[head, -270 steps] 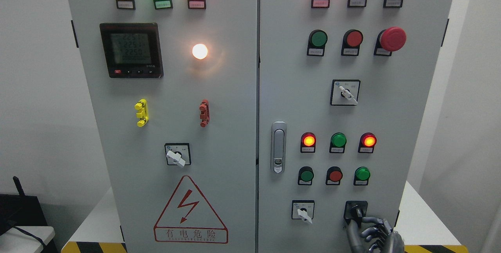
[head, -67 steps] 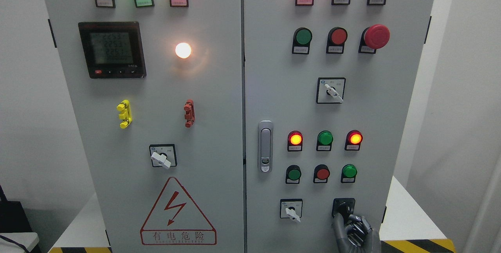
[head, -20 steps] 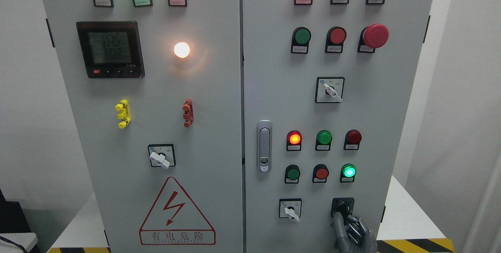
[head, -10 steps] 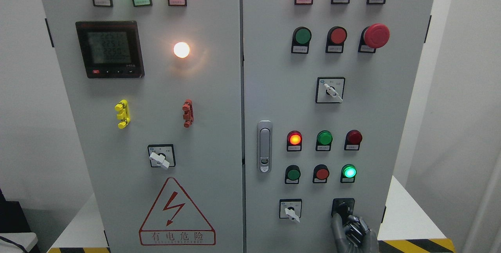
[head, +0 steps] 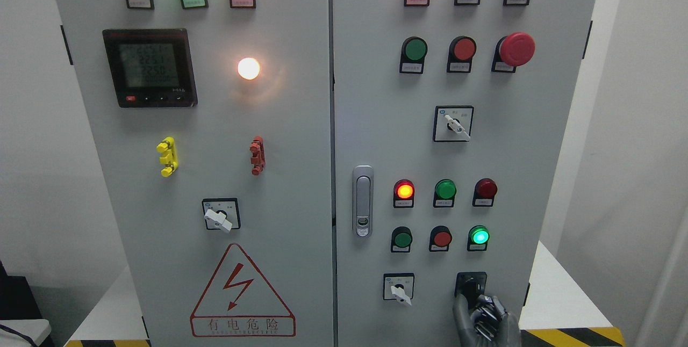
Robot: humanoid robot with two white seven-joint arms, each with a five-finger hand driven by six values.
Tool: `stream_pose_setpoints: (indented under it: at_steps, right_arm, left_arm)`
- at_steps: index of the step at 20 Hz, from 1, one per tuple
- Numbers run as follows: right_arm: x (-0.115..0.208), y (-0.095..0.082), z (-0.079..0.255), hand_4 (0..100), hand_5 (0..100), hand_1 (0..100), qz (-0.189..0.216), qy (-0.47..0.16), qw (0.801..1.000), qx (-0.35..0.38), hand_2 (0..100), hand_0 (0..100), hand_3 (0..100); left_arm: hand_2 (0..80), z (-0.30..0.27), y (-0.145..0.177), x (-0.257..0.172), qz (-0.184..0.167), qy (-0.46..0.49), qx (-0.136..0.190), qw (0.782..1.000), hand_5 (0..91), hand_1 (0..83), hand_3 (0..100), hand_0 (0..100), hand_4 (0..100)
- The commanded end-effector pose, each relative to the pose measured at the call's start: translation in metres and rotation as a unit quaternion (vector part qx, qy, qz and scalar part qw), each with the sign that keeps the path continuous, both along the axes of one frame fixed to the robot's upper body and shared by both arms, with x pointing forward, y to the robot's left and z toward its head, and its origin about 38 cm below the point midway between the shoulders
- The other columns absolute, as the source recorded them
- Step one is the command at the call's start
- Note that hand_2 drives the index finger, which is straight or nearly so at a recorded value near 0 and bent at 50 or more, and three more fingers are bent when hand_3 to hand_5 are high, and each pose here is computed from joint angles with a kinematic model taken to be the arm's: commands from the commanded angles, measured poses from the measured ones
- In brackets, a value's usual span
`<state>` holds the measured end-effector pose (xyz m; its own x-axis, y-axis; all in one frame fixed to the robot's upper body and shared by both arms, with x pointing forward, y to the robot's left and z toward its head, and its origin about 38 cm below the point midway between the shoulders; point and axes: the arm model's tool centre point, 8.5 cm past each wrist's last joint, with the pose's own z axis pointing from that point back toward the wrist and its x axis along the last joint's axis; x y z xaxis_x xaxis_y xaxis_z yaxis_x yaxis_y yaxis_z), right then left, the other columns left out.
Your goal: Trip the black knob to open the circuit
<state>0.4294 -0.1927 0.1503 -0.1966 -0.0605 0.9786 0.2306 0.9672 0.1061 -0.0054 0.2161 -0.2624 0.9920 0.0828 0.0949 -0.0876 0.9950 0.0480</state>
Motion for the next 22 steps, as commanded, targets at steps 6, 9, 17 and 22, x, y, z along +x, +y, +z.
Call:
stream_pose_setpoints:
  at_steps: [6,9,17,22]
  right_arm:
    - [-0.001,-0.005,0.003,90,93,79,-0.003,-0.012,0.999,-0.039,63,59,93]
    - [-0.001,-0.008,0.004,90,93,79,-0.011,-0.014,0.998,-0.058,63,59,92]
    - [-0.003,-0.015,0.003,89,92,79,-0.022,-0.015,0.997,-0.079,62,58,92]
    - [-0.003,-0.018,0.005,89,92,80,-0.025,-0.018,0.996,-0.087,62,57,91]
  left_arm:
    - [0.0,0.000,0.000,0.005,-0.016,-0.004,-0.001,1.000,0.0,38.9,0,12,0]
    - [0.0,0.000,0.000,0.005,-0.017,-0.004,-0.001,1.000,0.0,38.9,0,12,0]
    - [0.0,0.000,0.000,0.005,-0.017,-0.004,-0.001,1.000,0.0,38.9,0,12,0]
    - [0.0,0.000,0.000,0.005,-0.016,-0.004,-0.001,1.000,0.0,38.9,0,12,0]
